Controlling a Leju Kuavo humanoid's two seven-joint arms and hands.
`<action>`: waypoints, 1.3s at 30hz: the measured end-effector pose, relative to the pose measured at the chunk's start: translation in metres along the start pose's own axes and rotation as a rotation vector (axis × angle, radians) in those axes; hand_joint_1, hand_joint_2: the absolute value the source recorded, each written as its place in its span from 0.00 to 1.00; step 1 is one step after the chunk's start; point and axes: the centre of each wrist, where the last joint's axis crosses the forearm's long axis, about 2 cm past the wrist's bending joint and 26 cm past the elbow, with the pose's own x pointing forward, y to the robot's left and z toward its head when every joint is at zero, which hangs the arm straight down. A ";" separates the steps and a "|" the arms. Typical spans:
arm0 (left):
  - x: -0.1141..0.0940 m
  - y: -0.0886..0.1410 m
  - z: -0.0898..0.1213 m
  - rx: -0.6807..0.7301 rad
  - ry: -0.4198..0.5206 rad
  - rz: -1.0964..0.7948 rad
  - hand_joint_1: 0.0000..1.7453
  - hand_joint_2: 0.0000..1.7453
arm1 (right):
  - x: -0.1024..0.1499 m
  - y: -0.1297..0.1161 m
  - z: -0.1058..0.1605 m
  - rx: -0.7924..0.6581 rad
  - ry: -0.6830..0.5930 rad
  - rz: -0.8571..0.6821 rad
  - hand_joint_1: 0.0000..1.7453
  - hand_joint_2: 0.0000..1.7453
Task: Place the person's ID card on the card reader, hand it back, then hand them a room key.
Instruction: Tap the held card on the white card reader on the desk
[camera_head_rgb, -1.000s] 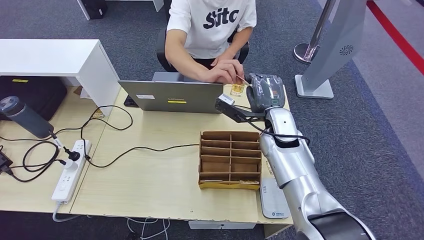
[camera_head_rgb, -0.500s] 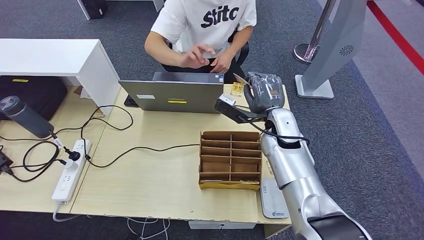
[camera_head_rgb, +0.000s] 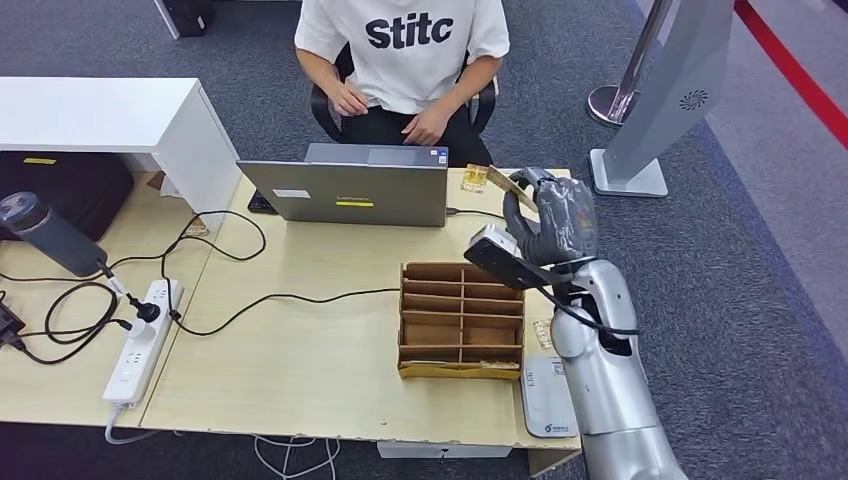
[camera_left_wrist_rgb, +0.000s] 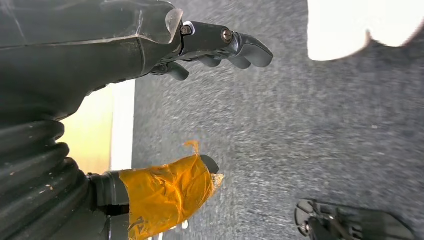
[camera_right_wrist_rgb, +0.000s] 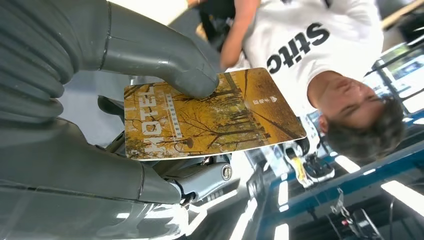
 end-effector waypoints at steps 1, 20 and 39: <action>-0.004 0.001 0.000 0.004 0.011 0.013 0.00 1.00 | -0.004 -0.002 0.012 -0.005 0.010 -0.041 1.00 1.00; -0.022 0.008 -0.002 0.045 0.083 0.122 0.00 1.00 | -0.083 -0.054 0.190 0.148 0.193 -0.178 1.00 1.00; -0.023 0.015 -0.004 0.054 0.088 0.143 0.00 1.00 | -0.107 -0.105 0.272 0.541 0.231 -0.082 1.00 1.00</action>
